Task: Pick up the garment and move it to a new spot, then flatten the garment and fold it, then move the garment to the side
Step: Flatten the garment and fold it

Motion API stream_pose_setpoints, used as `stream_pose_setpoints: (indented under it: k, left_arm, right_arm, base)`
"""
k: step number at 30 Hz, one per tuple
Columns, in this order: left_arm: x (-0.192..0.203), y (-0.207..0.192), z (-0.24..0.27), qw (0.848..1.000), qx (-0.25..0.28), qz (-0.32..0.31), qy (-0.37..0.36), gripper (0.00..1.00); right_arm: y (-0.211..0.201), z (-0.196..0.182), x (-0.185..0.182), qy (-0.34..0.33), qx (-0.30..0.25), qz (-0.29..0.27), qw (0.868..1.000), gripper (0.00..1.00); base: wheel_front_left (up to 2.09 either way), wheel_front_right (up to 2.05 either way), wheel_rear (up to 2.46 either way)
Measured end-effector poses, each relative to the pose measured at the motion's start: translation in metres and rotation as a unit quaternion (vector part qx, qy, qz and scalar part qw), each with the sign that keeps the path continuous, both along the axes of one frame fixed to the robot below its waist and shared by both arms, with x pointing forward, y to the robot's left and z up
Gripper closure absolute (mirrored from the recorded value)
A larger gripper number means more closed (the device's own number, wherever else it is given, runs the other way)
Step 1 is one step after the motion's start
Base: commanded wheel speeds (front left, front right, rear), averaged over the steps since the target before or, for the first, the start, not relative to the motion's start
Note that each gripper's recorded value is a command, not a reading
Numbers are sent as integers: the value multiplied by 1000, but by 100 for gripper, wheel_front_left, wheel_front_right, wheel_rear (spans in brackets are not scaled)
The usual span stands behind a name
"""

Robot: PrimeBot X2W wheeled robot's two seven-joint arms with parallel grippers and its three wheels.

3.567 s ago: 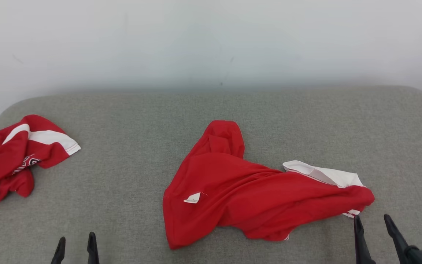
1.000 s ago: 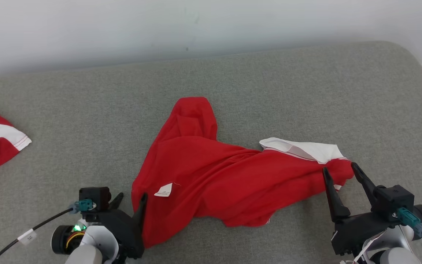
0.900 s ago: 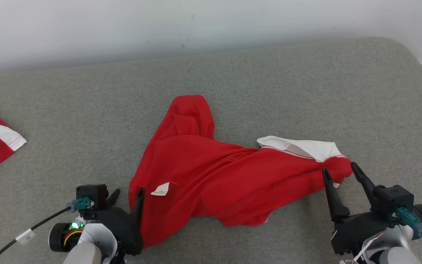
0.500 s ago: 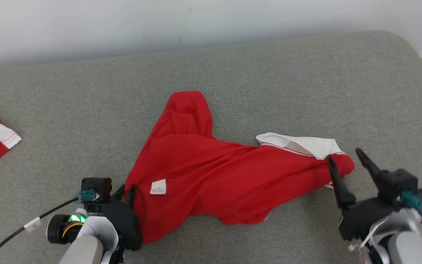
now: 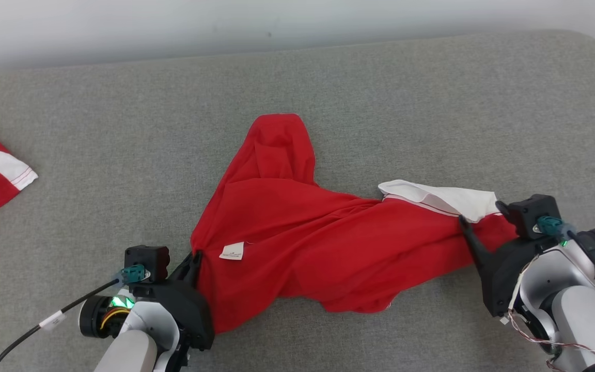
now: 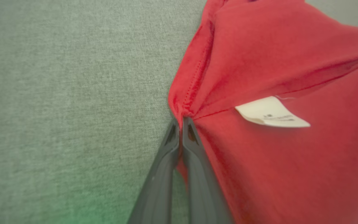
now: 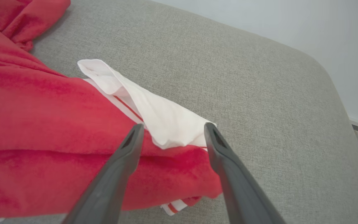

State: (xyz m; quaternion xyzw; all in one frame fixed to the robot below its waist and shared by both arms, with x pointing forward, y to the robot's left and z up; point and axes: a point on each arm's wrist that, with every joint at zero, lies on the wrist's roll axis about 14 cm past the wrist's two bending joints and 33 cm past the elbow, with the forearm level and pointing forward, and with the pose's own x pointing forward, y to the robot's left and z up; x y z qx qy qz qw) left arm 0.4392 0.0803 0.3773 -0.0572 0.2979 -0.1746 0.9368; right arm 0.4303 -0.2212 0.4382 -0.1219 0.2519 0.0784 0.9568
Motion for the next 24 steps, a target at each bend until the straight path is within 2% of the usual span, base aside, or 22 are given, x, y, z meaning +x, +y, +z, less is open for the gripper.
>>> stream_pose_setpoints:
  k: [9,11,12,13,14,20,24]
  left_arm:
    - [-1,0,-1,1000,-8,4,1,100]
    - [-1,0,0,1000,-9,4,1,100]
    - [-1,0,0,1000,-10,5,1,100]
    - [-1,0,0,1000,-11,6,0,100]
    - [-1,0,1,1000,-13,8,-1,100]
    - [-2,0,5,1000,-23,15,-8,100]
    - [4,0,16,998,-42,24,-27,100]
  right_arm:
    - [-3,-22,1,50,-25,7,998,0]
    - [-4,-22,3,51,-27,8,998,44]
    - [-4,-22,4,52,-27,9,998,59]
    - [-4,-23,4,52,-27,9,998,82]
    - [-3,-23,4,52,-25,9,998,99]
    - [-6,-10,9,24,-16,4,1000,100]
    - [-9,13,20,-15,-13,-1,1000,100]
  base:
    - [0,0,0]
    - [0,0,0]
    - [0,0,0]
    - [0,0,0]
    - [0,0,0]
    - [0,0,0]
    - [0,0,0]
